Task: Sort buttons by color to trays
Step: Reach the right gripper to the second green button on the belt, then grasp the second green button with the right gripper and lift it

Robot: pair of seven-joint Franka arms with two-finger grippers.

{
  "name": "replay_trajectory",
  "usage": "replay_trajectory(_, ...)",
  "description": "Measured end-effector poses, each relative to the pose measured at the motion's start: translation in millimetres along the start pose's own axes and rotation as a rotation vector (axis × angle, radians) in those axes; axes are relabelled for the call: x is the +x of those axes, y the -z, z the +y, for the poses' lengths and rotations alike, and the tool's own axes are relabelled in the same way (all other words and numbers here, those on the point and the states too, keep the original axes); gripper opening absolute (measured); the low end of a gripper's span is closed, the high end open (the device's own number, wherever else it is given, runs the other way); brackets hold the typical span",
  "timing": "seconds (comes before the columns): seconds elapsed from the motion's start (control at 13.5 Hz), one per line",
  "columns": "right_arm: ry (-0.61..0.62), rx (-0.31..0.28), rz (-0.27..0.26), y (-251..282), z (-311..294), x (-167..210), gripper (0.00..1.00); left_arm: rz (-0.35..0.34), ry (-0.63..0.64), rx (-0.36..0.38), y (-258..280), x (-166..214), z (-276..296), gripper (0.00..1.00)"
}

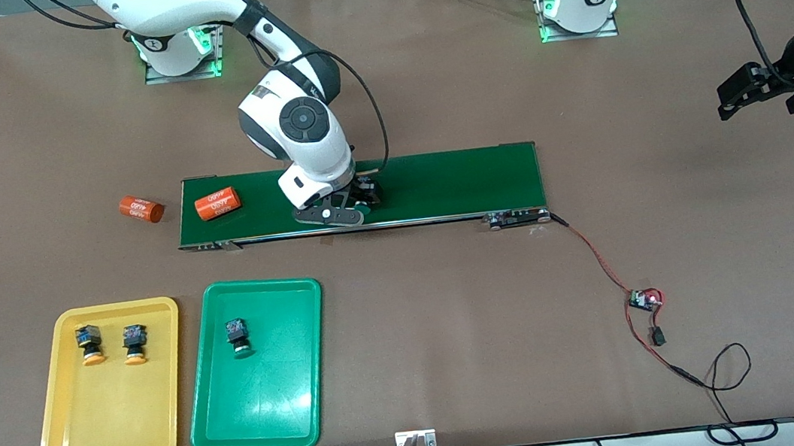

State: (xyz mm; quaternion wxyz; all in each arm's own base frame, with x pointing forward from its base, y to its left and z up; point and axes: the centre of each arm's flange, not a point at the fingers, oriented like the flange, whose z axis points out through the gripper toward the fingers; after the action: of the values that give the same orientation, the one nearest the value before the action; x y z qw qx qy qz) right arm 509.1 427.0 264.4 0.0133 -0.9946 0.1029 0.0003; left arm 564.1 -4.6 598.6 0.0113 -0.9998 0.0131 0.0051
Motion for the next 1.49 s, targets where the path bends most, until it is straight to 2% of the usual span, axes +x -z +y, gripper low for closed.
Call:
replay_trajectory(0.45, 0.006, -0.014, -0.02, -15, -1, -5, 1.0, -0.027, -0.001, 0.0, -2, -3, 1, 1.0)
replay_trajectory(0.59, 0.009, -0.021, -0.028, -22, -1, -7, 0.94, -0.022, -0.002, 0.0, 1, -3, 1, 1.0)
replay_trajectory(0.82, 0.021, -0.022, -0.029, -24, 0, -6, 0.59, -0.017, -0.002, 0.0, 4, -3, 1, 1.0)
replay_trajectory(0.97, 0.017, -0.02, -0.026, -22, 5, 2, 0.41, -0.018, -0.002, 0.0, 4, -3, 1, 1.0)
replay_trajectory(1.26, 0.036, -0.05, -0.025, 11, 14, 33, 0.41, -0.022, -0.002, 0.0, 4, -3, 1, 1.0)
replay_trajectory(1.49, 0.101, -0.033, 0.03, 54, 38, 90, 0.41, -0.026, -0.001, 0.0, 3, -4, 1, 1.0)
